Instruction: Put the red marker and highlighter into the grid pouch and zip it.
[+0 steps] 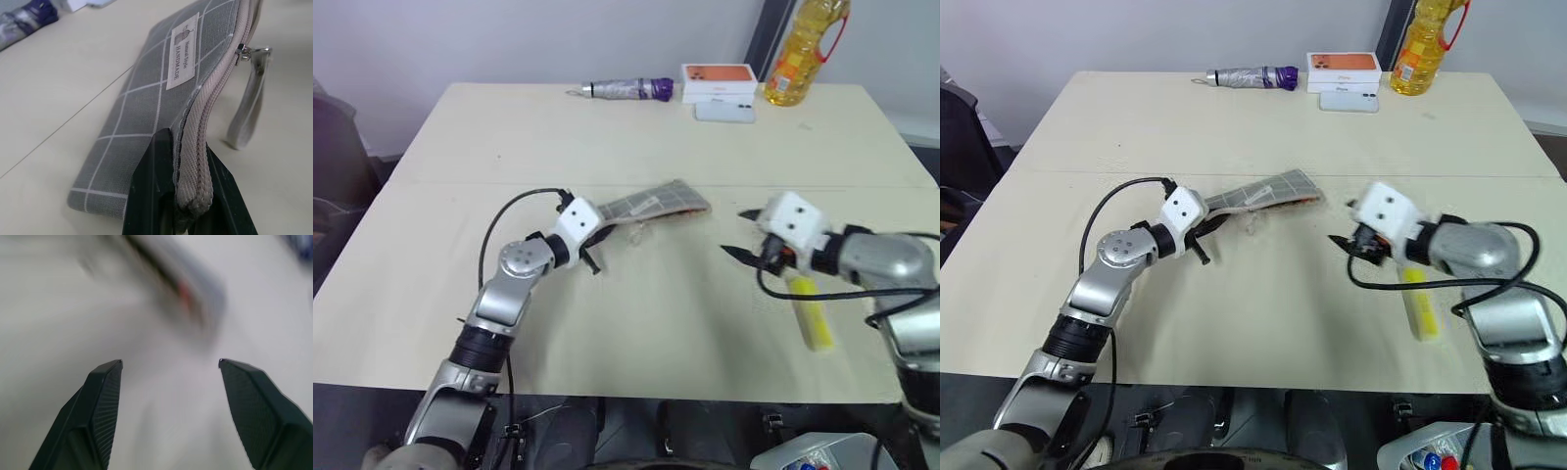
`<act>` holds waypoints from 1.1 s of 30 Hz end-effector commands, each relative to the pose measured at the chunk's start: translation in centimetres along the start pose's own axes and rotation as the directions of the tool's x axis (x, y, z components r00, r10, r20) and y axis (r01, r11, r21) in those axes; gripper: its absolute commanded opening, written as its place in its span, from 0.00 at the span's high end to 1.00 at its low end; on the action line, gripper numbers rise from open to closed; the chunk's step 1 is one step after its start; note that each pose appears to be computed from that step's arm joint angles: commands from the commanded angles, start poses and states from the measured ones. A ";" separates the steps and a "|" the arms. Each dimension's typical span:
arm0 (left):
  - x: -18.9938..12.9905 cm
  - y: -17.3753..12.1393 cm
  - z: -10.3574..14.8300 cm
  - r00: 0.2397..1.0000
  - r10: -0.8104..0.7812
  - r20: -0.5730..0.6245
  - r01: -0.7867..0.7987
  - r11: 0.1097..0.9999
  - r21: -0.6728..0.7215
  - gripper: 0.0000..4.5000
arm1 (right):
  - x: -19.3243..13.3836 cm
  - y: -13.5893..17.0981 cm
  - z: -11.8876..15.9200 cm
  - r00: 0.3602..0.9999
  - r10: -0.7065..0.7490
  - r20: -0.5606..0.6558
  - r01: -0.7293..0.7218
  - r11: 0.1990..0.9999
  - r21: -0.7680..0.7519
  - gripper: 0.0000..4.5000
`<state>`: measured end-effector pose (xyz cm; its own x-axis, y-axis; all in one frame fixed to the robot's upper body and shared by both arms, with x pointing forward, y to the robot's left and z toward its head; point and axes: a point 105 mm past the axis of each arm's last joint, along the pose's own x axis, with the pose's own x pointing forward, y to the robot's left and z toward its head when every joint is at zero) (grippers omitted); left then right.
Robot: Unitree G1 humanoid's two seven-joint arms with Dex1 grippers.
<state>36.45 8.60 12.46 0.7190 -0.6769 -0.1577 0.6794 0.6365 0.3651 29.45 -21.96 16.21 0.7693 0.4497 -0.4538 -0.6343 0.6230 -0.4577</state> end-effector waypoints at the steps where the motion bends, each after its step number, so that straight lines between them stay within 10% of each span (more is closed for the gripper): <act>1: 0.6 -0.2 1.0 0.999 -0.011 0.042 0.011 1.000 0.004 1.00 | -3.6 -0.7 -3.2 0.990 -0.090 -0.106 0.105 0.983 0.151 0.28; 16: 2.8 -2.9 2.2 0.981 -0.166 0.104 0.164 0.986 0.022 1.00 | -7.6 5.1 -9.7 0.942 -0.080 -0.327 0.250 0.815 0.522 0.28; 21: 2.6 -3.1 2.5 0.978 -0.175 0.118 0.173 0.985 0.025 1.00 | -7.2 4.8 -10.5 0.930 -0.092 -0.356 0.281 0.803 0.526 0.67; 23: 2.4 -2.9 2.4 0.979 -0.165 0.116 0.163 0.986 0.026 1.00 | -6.6 4.0 -10.0 0.934 -0.111 -0.339 0.269 0.842 0.468 0.81; 33: 1.6 -2.2 2.4 0.987 -0.119 0.113 0.116 0.993 0.027 1.00 | -3.0 0.5 -0.1 0.994 -0.103 -0.037 0.105 0.991 0.077 0.81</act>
<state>35.83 4.93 12.40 0.6001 -0.7882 -0.1363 0.7734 0.5282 0.3505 26.92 -24.11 17.08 0.8443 0.3186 -0.4309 -0.5043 0.7441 -0.4381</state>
